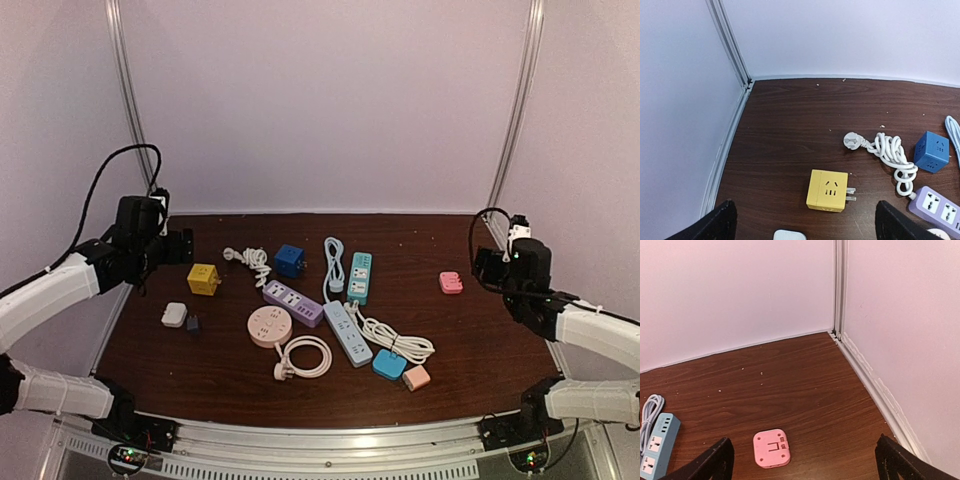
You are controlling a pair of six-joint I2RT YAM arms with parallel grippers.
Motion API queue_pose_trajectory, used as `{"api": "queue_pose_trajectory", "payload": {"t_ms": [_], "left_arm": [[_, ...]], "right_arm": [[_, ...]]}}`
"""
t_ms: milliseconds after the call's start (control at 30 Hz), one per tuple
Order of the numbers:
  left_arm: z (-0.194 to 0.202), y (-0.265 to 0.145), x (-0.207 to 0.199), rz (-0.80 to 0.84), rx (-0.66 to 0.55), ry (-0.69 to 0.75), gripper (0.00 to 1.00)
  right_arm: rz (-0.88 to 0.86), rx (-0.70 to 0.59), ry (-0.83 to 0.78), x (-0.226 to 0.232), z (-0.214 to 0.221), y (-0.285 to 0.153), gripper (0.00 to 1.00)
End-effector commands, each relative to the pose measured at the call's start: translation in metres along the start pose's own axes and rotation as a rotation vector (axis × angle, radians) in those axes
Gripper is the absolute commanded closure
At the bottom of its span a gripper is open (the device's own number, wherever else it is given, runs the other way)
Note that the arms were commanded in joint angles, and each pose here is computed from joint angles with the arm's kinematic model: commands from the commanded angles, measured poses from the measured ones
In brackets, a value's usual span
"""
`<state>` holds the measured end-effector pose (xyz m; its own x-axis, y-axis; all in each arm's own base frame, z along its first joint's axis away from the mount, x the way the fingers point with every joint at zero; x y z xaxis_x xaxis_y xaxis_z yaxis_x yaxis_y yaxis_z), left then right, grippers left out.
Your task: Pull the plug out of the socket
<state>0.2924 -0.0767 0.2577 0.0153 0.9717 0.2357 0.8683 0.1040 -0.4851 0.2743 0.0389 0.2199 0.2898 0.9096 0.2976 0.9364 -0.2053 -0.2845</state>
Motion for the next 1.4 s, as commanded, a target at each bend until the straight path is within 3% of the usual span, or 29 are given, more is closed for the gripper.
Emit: {"api": "queue_pose_trajectory", "payload": {"t_ms": [0,300,367,633,933,1133,1367], "left_arm": [[-0.004,0.0,0.004,-0.033,-0.142,0.114,0.02],[0.007,0.001,0.002,-0.013,-0.254,0.085,0.02],[0.01,0.005,0.002,-0.022,-0.251,0.094,0.02],[0.032,0.024,0.017,-0.102,-0.191,0.046,0.02],[0.061,0.027,0.045,-0.299,-0.239,0.039,0.02],[0.083,0.043,0.064,-0.29,-0.245,-0.001,0.02],[0.087,0.064,0.059,-0.267,-0.303,0.024,0.02]], "right_arm": [[0.098,-0.234,-0.061,-0.035,-0.003,-0.008,0.0],[0.141,-0.281,-0.023,-0.084,0.019,0.009,0.0],[0.095,-0.322,-0.014,-0.081,0.019,0.016,0.0],[-0.089,-0.213,-0.154,-0.057,0.036,0.07,0.0],[-0.158,-0.187,-0.165,-0.058,0.037,0.073,0.0],[-0.151,-0.186,-0.164,-0.059,0.037,0.074,0.01],[-0.141,-0.181,-0.154,-0.06,0.037,0.076,0.0]]}}
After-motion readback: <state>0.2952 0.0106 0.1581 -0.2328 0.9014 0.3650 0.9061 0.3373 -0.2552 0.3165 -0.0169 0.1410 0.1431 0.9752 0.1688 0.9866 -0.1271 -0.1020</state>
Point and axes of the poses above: each gripper's point midway between its finger pads, its own y axis out along the fingers, its own x axis along the line the jaws close on, z = x × y, the point moved 7 cm from there along -y, back along the fingers, and after that the axes turned 12 degrees about y, right-handed, at the moved point
